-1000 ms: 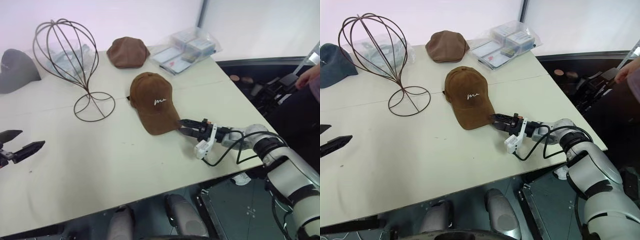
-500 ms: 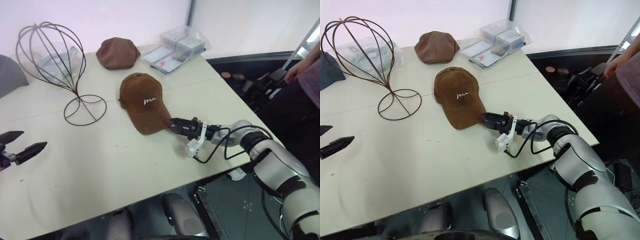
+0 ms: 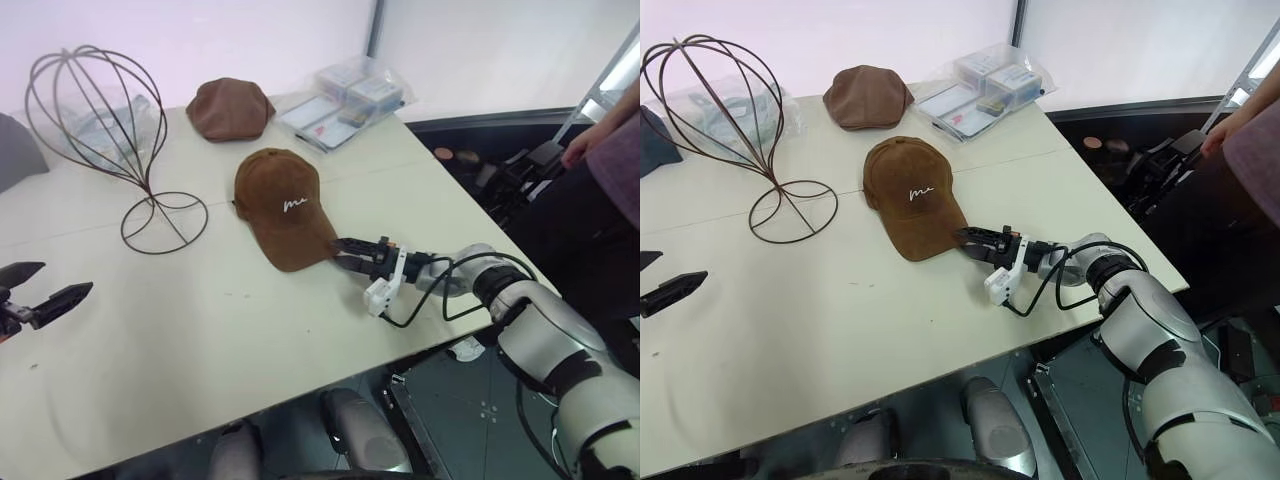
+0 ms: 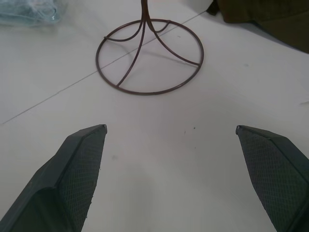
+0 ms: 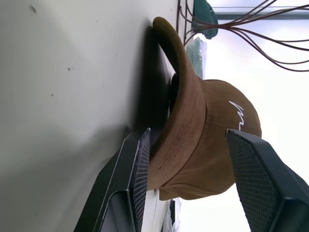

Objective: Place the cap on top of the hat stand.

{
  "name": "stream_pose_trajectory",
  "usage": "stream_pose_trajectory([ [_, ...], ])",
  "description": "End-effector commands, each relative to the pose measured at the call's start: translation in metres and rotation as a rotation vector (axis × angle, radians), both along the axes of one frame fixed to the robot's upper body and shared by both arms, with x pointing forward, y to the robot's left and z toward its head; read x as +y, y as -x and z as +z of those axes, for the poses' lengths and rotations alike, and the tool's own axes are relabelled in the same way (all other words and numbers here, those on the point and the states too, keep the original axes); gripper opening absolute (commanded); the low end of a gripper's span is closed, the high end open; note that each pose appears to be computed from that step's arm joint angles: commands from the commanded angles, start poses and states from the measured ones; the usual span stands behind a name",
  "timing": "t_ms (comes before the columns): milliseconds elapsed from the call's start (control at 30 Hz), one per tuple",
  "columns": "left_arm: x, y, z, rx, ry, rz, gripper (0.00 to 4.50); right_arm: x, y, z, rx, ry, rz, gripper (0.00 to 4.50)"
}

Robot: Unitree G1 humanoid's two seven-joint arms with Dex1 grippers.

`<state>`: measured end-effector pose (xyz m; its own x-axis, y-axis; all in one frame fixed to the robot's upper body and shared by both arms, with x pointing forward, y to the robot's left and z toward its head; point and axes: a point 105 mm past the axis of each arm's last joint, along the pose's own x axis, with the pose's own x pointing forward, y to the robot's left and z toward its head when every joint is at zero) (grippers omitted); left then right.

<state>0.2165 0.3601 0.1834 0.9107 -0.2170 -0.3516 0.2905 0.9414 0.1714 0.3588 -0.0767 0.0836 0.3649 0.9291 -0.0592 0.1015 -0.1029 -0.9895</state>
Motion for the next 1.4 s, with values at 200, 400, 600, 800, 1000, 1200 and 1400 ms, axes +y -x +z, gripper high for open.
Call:
stream_pose_trajectory([
  [200,-0.001,-0.002,0.015,-0.051,-0.036,-0.008,4.5,0.019,0.004,-0.017,0.09,0.014,-0.014,2.46],
  [400,-0.002,-0.002,0.013,-0.052,-0.035,-0.005,4.5,0.029,0.005,-0.021,0.187,0.011,-0.027,2.46],
  [600,-0.003,-0.004,0.01,-0.053,-0.029,-0.007,4.5,0.039,-0.001,-0.009,0.17,-0.015,-0.032,2.46],
  [800,-0.003,-0.004,0.01,-0.06,-0.029,-0.006,4.5,0.039,-0.005,-0.007,0.116,0.018,-0.03,2.46],
  [1000,-0.003,-0.002,0.01,-0.063,-0.03,0.001,4.5,0.044,0.003,-0.003,0.045,0.014,0.051,0.71],
  [1200,-0.002,-0.001,0.01,-0.064,-0.031,0.005,4.5,0.056,0.008,0.007,-0.005,-0.041,0.11,0.05],
  [1400,0.0,-0.001,0.011,-0.073,-0.034,0.017,4.5,0.066,-0.016,0.048,-0.013,-0.282,-0.044,0.05],
])
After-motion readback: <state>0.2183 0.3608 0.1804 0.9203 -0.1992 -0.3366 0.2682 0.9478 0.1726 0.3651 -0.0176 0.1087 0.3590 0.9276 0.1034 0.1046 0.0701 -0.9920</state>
